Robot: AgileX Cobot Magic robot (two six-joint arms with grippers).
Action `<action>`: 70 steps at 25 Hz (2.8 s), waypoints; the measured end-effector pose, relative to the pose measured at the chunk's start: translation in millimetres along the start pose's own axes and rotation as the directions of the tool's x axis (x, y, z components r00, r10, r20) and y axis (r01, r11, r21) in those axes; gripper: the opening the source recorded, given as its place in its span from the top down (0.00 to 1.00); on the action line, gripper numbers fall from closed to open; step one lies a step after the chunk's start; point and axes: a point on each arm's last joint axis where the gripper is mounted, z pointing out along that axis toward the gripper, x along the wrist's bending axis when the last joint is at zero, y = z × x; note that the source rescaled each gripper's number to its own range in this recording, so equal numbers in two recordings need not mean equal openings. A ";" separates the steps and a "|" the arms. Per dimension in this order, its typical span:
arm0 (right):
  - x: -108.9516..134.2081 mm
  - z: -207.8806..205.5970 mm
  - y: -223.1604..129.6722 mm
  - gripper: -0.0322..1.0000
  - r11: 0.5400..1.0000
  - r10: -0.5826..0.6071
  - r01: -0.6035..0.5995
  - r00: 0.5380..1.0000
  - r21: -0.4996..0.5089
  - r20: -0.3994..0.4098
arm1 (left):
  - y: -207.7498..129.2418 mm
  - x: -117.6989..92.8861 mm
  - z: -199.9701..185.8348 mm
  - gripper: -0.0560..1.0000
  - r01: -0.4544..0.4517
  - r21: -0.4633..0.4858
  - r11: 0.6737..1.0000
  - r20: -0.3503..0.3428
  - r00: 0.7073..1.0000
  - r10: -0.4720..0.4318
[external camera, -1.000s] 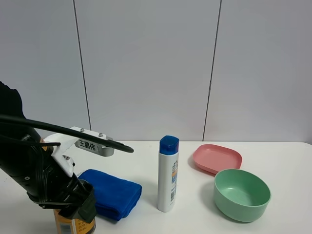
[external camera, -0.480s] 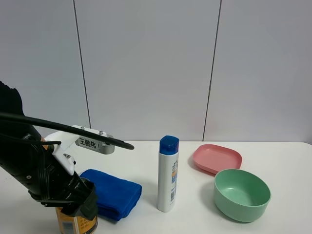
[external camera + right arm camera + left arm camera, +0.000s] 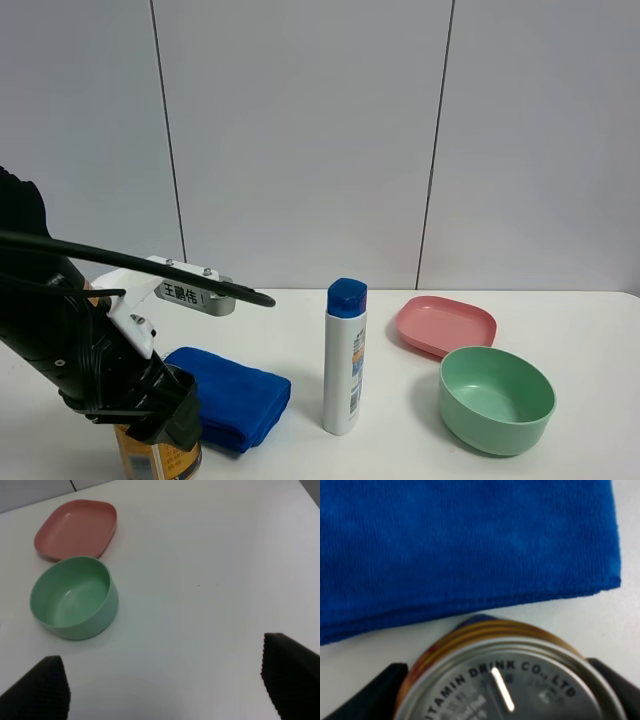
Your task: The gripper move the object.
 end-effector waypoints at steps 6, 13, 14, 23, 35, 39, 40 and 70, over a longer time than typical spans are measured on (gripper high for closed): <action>0.0 0.0 0.0 0.00 1.000 0.000 0.000 1.000 0.000 0.000 | 0.8 -0.6 -4.7 0.66 -0.001 -0.004 1.000 0.004 1.000 0.001; 0.0 0.0 0.0 0.00 1.000 0.000 0.000 1.000 0.000 0.000 | 7.9 -4.5 -43.1 0.44 -0.019 -0.065 0.998 0.023 1.000 0.020; 0.0 0.0 0.0 0.00 1.000 0.000 0.000 1.000 0.000 0.000 | 10.5 -5.3 -52.1 0.44 -0.023 -0.074 0.997 0.025 0.999 0.025; 0.0 0.0 0.0 0.00 1.000 0.000 0.000 1.000 0.000 0.000 | 32.6 1.6 -188.0 0.44 -0.050 -0.309 0.950 -0.085 0.996 0.025; 0.0 0.0 0.0 0.00 1.000 0.000 0.000 1.000 0.000 0.000 | -81.3 32.2 -332.9 0.44 0.117 -0.488 0.865 -0.377 0.866 -0.329; 0.0 0.0 0.0 0.00 1.000 0.000 0.000 1.000 0.000 0.000 | -119.1 16.8 -351.4 0.44 0.133 -0.588 0.798 -0.410 0.802 -0.435; 0.0 0.0 0.0 0.00 1.000 0.000 0.000 1.000 0.000 0.000 | -128.4 12.1 -351.6 0.44 0.134 -0.609 0.782 -0.410 0.790 -0.455; 0.0 0.0 0.0 0.00 1.000 0.000 0.000 1.000 0.000 0.000 | -193.7 6.3 -259.7 0.00 0.139 -0.609 0.781 -0.398 0.798 -0.453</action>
